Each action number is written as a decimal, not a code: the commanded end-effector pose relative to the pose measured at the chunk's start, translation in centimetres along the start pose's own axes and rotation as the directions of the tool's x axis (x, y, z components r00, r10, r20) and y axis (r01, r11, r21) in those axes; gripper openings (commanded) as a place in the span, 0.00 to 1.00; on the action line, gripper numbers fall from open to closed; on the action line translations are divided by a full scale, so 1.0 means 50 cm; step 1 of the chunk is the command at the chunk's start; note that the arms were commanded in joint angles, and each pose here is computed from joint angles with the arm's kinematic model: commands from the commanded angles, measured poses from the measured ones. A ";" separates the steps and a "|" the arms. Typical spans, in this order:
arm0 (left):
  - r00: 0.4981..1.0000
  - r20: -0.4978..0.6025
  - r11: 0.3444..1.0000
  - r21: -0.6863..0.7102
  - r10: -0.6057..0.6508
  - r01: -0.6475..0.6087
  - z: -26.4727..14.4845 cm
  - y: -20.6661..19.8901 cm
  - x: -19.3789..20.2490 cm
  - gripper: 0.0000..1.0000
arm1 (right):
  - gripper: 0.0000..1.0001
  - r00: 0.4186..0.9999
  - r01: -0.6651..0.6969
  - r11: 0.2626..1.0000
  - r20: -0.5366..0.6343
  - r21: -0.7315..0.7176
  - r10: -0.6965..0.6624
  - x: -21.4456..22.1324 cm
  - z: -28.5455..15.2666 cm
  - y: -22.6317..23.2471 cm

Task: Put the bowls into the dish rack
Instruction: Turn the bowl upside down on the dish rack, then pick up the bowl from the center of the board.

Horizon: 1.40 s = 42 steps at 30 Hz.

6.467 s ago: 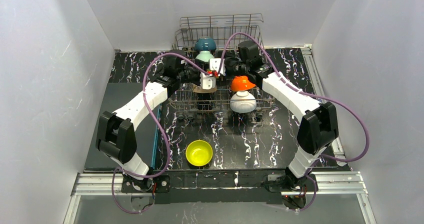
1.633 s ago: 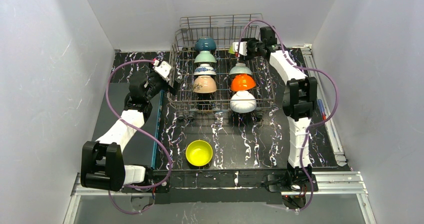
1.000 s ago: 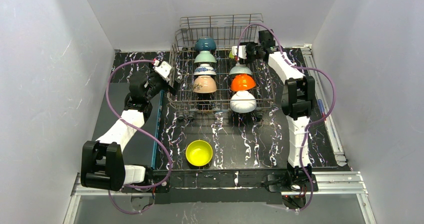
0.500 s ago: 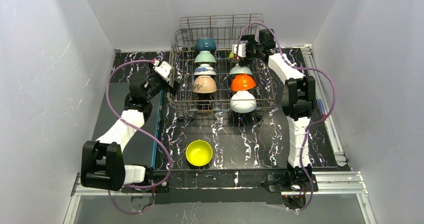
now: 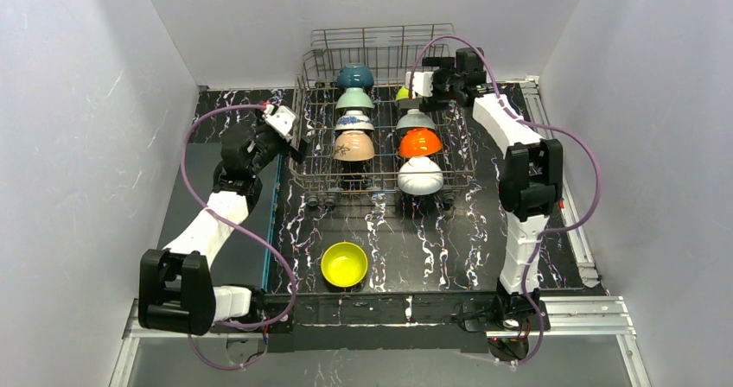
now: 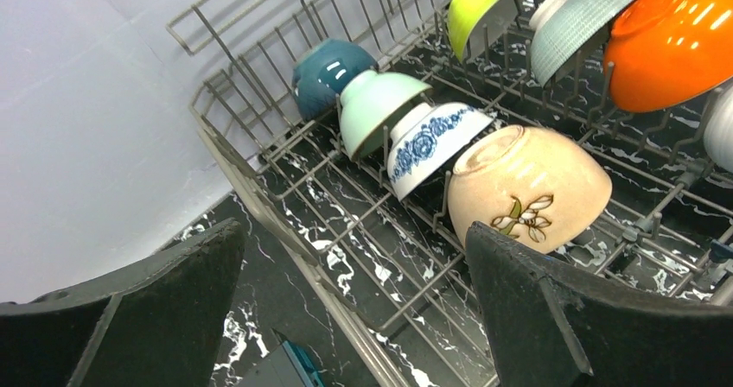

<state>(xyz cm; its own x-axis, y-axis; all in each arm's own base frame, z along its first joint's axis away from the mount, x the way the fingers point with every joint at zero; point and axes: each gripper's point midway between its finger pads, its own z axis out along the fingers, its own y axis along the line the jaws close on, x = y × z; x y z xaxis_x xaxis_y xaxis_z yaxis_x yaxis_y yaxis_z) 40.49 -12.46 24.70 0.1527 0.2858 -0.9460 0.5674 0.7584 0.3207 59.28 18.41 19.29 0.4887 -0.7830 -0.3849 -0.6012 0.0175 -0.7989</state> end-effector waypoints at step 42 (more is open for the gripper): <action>0.711 -0.698 0.799 0.378 -0.087 0.469 -0.331 -0.555 0.094 0.97 | 0.99 0.029 -0.998 0.044 0.360 -0.036 0.932 -0.254 -0.324 0.044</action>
<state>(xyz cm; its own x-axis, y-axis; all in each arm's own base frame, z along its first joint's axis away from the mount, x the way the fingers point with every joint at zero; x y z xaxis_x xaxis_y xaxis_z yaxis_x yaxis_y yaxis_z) 12.18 -25.37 14.56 -0.3381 0.4392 -0.8324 0.9317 0.2811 -0.2301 41.22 17.99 28.00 -0.3335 0.1844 -0.9246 -0.5227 0.7800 0.3441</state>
